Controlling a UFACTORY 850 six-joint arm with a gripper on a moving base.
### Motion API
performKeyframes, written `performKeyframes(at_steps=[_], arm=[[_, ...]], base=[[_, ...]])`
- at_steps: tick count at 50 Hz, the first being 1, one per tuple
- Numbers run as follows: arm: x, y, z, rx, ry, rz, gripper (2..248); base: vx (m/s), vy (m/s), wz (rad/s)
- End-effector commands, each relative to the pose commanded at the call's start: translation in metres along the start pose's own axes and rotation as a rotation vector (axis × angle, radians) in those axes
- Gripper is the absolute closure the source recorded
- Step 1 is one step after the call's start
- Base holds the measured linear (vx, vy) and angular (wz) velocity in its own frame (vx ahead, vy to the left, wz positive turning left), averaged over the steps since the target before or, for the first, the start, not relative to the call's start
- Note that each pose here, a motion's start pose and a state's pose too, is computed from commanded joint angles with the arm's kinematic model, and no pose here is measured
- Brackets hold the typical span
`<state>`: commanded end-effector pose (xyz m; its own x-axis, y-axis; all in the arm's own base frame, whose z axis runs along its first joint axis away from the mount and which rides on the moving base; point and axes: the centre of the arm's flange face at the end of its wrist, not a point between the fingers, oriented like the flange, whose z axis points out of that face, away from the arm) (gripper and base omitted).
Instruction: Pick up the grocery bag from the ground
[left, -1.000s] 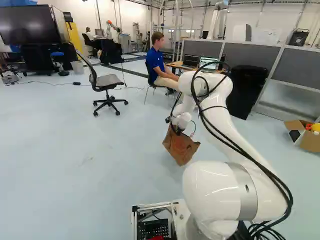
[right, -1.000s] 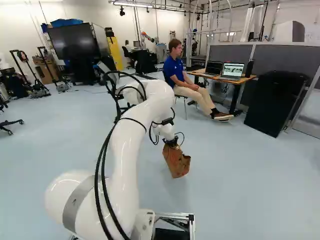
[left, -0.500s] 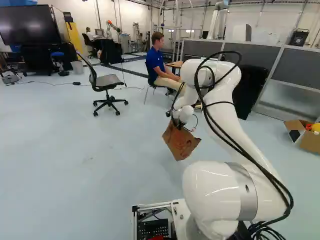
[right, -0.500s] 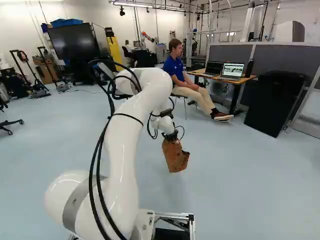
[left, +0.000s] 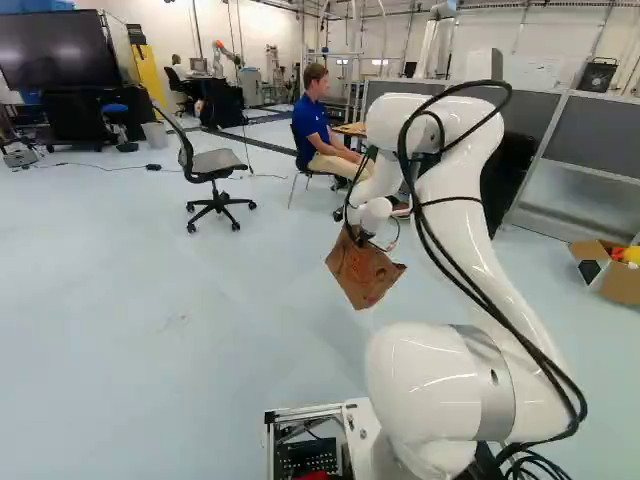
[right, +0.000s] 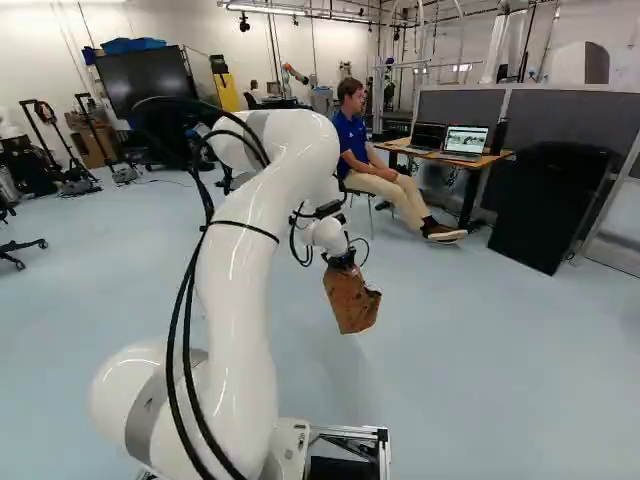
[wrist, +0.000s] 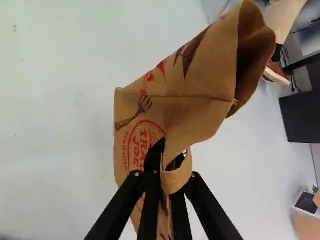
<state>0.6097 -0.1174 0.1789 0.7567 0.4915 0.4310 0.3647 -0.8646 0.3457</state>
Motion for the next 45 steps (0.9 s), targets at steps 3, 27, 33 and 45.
performKeyframes(at_steps=[3,27,33,45], arm=[[0.003,0.002,-0.007,-0.005,0.006,0.000,228],[0.022,0.017,-0.064,-0.046,0.057,0.000,228],[0.026,0.021,-0.078,-0.057,0.071,0.000,228],[0.032,0.026,-0.097,-0.073,0.091,0.000,228]], base=[[0.000,0.000,0.000],[0.000,0.000,0.000],[0.000,0.000,0.000],[0.000,0.000,0.000]])
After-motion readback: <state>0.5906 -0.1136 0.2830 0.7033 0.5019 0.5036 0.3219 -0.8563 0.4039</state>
